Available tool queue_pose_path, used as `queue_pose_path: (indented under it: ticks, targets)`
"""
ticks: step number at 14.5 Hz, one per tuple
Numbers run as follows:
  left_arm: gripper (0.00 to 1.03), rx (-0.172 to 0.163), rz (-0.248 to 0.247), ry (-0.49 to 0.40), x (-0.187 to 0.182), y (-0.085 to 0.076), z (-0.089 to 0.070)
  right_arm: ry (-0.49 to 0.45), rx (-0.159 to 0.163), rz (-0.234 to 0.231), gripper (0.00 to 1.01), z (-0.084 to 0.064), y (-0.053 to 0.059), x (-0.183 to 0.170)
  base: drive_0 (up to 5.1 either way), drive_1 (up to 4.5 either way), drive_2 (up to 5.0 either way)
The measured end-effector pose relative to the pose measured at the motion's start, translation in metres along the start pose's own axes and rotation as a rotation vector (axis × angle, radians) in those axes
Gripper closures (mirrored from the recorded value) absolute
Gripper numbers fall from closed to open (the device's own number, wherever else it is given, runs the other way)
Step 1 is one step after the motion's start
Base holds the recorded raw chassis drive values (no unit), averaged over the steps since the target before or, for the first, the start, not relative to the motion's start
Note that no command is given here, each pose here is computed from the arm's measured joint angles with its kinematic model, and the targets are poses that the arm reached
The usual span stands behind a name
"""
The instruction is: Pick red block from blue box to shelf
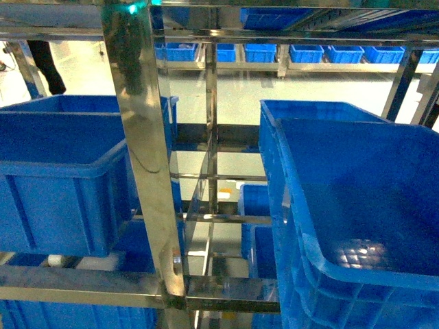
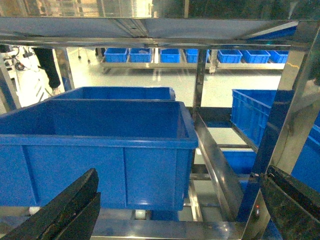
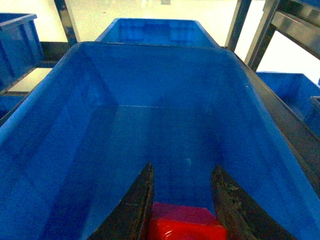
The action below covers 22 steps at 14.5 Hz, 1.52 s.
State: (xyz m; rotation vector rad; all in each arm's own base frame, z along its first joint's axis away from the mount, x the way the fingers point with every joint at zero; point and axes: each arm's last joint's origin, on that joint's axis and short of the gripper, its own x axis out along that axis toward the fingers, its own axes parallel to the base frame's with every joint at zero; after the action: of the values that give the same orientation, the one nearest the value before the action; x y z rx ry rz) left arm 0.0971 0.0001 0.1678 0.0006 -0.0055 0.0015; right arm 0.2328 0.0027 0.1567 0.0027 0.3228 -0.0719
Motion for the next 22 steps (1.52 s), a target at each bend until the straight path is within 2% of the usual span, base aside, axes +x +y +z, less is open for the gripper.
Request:
queue_pose_path:
  ticks: [1,4,7,10,12,13,14,15,16,19,20,22]
  targets:
    - [0.05,0.0,0.0,0.0,0.0,0.0,0.0,-0.006,-0.005,0.008,0.61,0.0,0.008,0.018,0.0,0.0,0.0]
    - [0.05,0.0,0.0,0.0,0.0,0.0,0.0,0.026,-0.014,-0.007,0.5,-0.007,0.013,0.021,0.0,0.0,0.0]
    - [0.05,0.0,0.0,0.001,0.0,0.0,0.0,0.008,-0.016,-0.035,0.39,-0.009,0.015,0.013,0.0,0.0,0.0]
    - [0.05,0.0,0.0,0.0,0.0,0.0,0.0,-0.07,-0.005,-0.07,0.28,-0.004,0.015,0.001,0.0,0.0,0.0]
    - [0.05,0.0,0.0,0.0,0.0,0.0,0.0,-0.145,0.01,-0.089,0.13,0.0,0.016,-0.019,0.0,0.0,0.0]
    - [0.05,0.0,-0.001,0.001,0.0,0.0,0.0,-0.144,-0.001,-0.07,0.03,-0.008,0.021,-0.035,0.0,0.0,0.0]
    - [0.05,0.0,0.0,0.0,0.0,0.0,0.0,-0.155,-0.019,-0.024,0.03,-0.019,0.028,-0.048,0.0,0.0,0.0]
    - [0.05,0.0,-0.002,0.0,0.0,0.0,0.0,-0.243,-0.014,0.077,0.15,-0.03,0.03,-0.062,0.0,0.0,0.0]
    - [0.05,0.0,0.002,0.0,0.0,0.0,0.0,-0.231,-0.021,0.075,0.26,-0.032,0.024,-0.067,0.0,0.0,0.0]
    - [0.05,0.0,-0.001,0.0,0.0,0.0,0.0,-0.322,0.004,0.067,0.55,-0.019,0.012,-0.082,0.0,0.0,0.0]
    - [0.05,0.0,-0.001,0.001,0.0,0.0,0.0,-0.312,0.002,0.068,0.7,-0.021,0.008,-0.086,0.0,0.0,0.0]
    - [0.05,0.0,-0.001,0.001,0.0,0.0,0.0,-0.306,0.001,0.07,0.88,-0.023,0.004,-0.09,0.0,0.0,0.0]
